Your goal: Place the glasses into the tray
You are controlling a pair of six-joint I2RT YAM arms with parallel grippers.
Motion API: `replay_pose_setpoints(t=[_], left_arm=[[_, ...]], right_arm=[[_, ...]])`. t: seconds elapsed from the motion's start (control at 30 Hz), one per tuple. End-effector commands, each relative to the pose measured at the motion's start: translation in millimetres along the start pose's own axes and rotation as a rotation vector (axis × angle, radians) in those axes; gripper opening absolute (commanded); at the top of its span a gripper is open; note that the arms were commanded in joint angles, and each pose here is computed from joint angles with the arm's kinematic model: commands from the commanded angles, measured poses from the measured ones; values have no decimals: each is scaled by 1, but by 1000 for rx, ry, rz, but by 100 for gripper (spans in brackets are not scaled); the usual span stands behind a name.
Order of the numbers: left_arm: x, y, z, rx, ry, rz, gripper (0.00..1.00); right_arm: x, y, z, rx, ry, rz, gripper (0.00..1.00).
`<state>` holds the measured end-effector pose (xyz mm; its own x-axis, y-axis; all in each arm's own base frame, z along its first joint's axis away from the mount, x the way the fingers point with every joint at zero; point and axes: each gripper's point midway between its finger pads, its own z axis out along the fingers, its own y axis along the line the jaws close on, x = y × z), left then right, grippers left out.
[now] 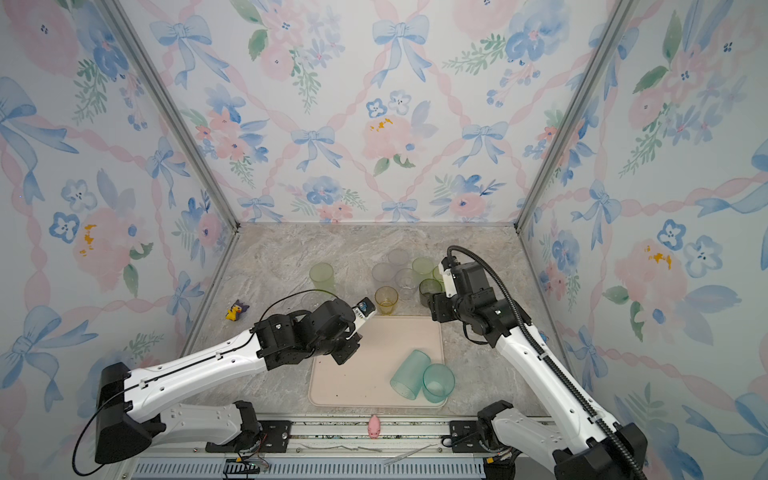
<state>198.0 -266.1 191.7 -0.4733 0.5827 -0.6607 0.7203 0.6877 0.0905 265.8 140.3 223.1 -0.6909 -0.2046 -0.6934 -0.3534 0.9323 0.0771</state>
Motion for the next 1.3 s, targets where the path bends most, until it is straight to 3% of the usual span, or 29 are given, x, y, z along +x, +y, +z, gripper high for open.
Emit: replay_pose_setpoints(t=[0.0,0.2,0.37,0.47,0.77,1.03,1.27], left_arm=[[-16,16,-9,-63,-145,-198,29],[-22,49,-37,-169,-307,-331,31],[-24,78,-75,-169,-445,-422,34],[-19,88,-87,-172,-483,-447,35],[-20,88,-93,-156,-497,-424,35],[-17,97,-121,-180,-564,-428,37],[-7,108,-157,-220,-624,-448,37]], right_arm=[[-5,27,-41,2,-66,-178,57],[14,93,-88,-30,-82,-483,47],[35,140,-96,93,-23,-725,49],[53,160,-85,178,36,-802,53],[96,181,-58,359,191,-869,52],[140,196,-36,454,369,-1031,51],[160,192,-25,466,456,-1032,52]])
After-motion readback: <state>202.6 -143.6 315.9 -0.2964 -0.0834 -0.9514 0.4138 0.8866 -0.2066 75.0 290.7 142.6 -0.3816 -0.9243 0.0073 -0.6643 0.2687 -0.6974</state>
